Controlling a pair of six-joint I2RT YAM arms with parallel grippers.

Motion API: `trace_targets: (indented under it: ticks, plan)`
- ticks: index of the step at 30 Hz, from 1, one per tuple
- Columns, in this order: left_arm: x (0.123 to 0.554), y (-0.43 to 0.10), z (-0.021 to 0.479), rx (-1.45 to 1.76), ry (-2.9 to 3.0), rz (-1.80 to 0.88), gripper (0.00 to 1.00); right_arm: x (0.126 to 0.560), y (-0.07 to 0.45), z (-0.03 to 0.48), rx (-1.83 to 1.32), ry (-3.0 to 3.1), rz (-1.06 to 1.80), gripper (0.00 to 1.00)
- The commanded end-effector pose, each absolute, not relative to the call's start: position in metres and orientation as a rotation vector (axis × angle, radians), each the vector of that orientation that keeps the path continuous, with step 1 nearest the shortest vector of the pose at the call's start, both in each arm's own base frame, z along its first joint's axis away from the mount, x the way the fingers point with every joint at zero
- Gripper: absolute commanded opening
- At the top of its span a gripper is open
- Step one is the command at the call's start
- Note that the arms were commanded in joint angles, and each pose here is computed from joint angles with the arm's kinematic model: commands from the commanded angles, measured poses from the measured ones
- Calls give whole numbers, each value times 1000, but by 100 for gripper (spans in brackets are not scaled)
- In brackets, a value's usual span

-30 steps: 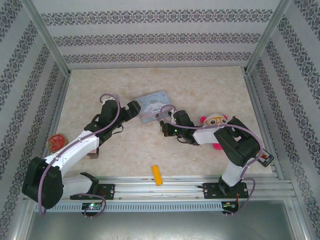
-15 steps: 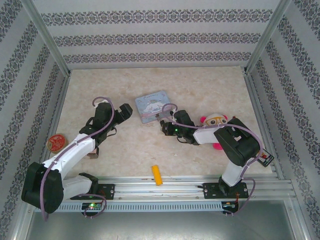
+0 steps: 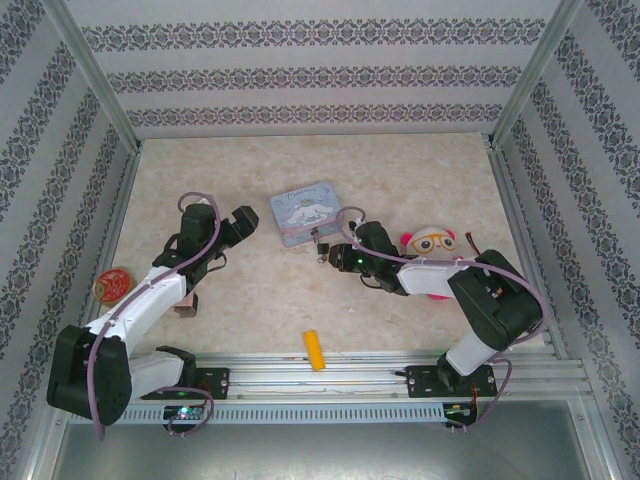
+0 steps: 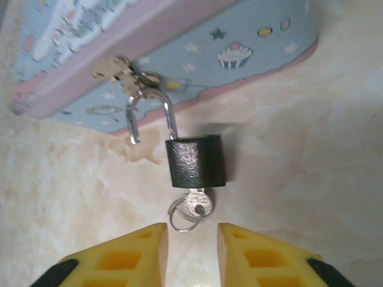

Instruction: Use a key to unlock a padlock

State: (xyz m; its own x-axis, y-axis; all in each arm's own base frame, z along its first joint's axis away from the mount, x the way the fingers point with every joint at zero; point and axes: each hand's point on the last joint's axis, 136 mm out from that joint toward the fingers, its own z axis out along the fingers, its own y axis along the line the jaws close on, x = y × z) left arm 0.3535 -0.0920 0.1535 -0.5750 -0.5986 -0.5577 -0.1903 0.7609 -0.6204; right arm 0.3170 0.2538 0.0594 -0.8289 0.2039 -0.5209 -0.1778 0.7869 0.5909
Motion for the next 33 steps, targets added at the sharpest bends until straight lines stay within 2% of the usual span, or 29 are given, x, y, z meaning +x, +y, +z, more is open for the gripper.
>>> trace_targets:
  ticks: [1, 5, 16, 21, 24, 33]
  plan:
    - [366, -95, 174, -515, 2103, -673, 99, 320, 246, 69, 24, 2396, 806, 34]
    - [372, -94, 179, -494, 2099, -659, 99, 325, 244, 75, 18, 2438, 725, 40]
    - [386, -100, 173, -450, 2155, -644, 99, 338, 258, 65, -52, 2547, 587, 68]
    - [391, -106, 168, -443, 2176, -673, 99, 341, 264, 56, -74, 2578, 567, 67]
    - [393, -108, 166, -440, 2183, -684, 99, 343, 265, 51, -78, 2587, 561, 60]
    - [394, -109, 158, -453, 2204, -691, 99, 348, 276, 39, -134, 2620, 562, 58]
